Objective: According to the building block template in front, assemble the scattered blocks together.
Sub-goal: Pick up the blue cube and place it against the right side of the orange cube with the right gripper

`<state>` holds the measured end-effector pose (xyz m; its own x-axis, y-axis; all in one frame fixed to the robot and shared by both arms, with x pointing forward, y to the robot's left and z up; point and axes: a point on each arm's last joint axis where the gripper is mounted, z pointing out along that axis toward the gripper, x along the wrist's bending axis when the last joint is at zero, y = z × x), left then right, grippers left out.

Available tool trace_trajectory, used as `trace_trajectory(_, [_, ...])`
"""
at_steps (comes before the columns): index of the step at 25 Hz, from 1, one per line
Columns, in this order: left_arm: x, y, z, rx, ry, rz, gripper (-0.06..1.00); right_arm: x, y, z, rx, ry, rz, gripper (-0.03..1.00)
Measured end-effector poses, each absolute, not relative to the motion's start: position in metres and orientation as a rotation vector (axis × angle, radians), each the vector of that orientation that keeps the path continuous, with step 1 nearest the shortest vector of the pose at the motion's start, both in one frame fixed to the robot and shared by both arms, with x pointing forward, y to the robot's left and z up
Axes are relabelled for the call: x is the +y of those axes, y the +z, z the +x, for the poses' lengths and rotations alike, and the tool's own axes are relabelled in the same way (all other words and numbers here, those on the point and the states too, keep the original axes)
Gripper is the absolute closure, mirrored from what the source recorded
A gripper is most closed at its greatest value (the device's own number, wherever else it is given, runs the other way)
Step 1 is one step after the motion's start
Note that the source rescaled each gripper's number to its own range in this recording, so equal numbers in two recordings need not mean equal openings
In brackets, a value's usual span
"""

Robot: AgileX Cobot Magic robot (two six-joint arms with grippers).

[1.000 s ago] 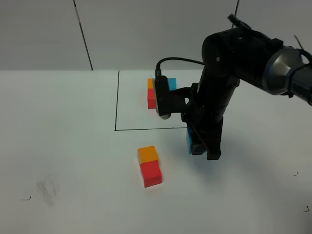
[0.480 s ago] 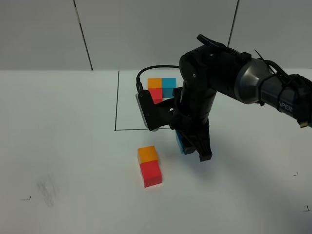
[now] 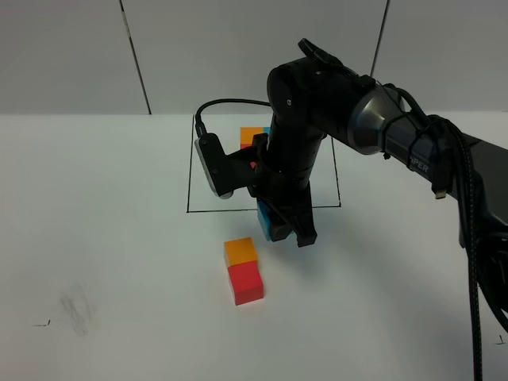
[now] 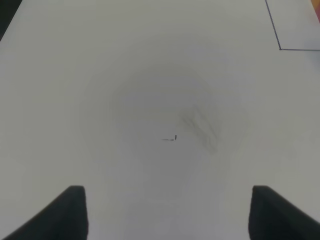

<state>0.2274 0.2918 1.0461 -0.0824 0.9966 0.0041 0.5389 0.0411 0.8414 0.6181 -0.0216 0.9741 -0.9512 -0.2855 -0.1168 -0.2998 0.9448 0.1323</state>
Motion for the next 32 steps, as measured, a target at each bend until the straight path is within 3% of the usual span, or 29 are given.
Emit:
trace_trajectory(13, [0.292, 1.046, 0.227, 1.692, 0.929, 1.562, 0.34, -0.020, 0.938, 0.622, 3.075, 0.161, -0.457, 0.96])
trace_trajectory(32, [0.292, 1.046, 0.227, 1.692, 0.929, 1.562, 0.34, -0.013, 0.919, 0.626, 3.063, 0.227, -0.465, 0.96])
